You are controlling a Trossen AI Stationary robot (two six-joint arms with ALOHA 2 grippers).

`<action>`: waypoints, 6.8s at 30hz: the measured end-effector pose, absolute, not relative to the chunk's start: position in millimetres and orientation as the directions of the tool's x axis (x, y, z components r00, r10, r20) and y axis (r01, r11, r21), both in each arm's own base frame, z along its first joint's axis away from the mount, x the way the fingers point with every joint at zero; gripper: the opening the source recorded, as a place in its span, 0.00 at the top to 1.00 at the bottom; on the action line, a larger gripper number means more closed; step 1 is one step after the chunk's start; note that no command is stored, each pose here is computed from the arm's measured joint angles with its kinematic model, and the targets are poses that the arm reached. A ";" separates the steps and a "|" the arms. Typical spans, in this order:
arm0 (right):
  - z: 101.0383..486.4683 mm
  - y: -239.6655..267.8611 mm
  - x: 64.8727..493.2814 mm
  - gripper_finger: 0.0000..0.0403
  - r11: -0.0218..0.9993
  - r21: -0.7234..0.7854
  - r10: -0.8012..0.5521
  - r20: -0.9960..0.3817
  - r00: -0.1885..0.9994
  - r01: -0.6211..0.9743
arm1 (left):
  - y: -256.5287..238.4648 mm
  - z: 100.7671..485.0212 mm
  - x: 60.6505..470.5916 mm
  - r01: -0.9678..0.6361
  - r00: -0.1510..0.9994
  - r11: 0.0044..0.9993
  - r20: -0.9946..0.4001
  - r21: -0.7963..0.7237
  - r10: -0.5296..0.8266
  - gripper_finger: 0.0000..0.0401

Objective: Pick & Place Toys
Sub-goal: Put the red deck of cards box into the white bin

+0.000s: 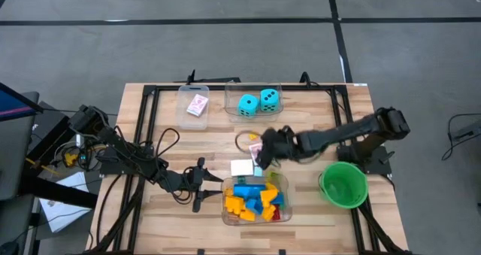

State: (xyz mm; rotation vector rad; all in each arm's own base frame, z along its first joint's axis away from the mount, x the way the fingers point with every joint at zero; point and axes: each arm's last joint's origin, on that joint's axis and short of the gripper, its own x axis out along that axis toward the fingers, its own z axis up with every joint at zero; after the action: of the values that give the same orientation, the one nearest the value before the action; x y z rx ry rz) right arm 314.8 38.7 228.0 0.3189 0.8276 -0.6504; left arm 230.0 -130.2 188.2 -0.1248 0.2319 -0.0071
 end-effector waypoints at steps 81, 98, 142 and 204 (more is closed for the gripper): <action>131.9 12.6 360.9 0.01 0.600 0.116 -0.295 -0.887 0.354 0.792 | -131.0 188.8 230.5 0.010 0.976 0.994 -0.217 -0.110 -0.033 0.56; 113.9 14.5 362.6 0.09 0.635 -0.005 -0.311 -0.917 0.249 0.773 | -131.7 187.7 230.8 0.027 0.973 0.994 -0.226 -0.109 -0.051 0.56; 215.5 113.5 347.8 0.23 0.867 -0.317 -0.497 -0.584 0.642 0.384 | -103.1 196.8 245.8 -0.159 0.982 0.963 -0.132 -0.220 0.132 0.56; 253.3 136.7 352.8 0.23 0.800 -0.488 -0.571 -0.438 0.694 0.351 | -71.3 202.9 297.3 -0.139 0.989 0.843 -0.038 -0.520 0.140 0.68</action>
State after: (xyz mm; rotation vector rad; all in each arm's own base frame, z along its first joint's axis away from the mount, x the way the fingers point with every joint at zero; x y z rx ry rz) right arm 352.8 136.7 253.3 -0.3860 0.6117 -0.5291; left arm 297.3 -71.3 202.9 -0.5487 -0.0019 0.1472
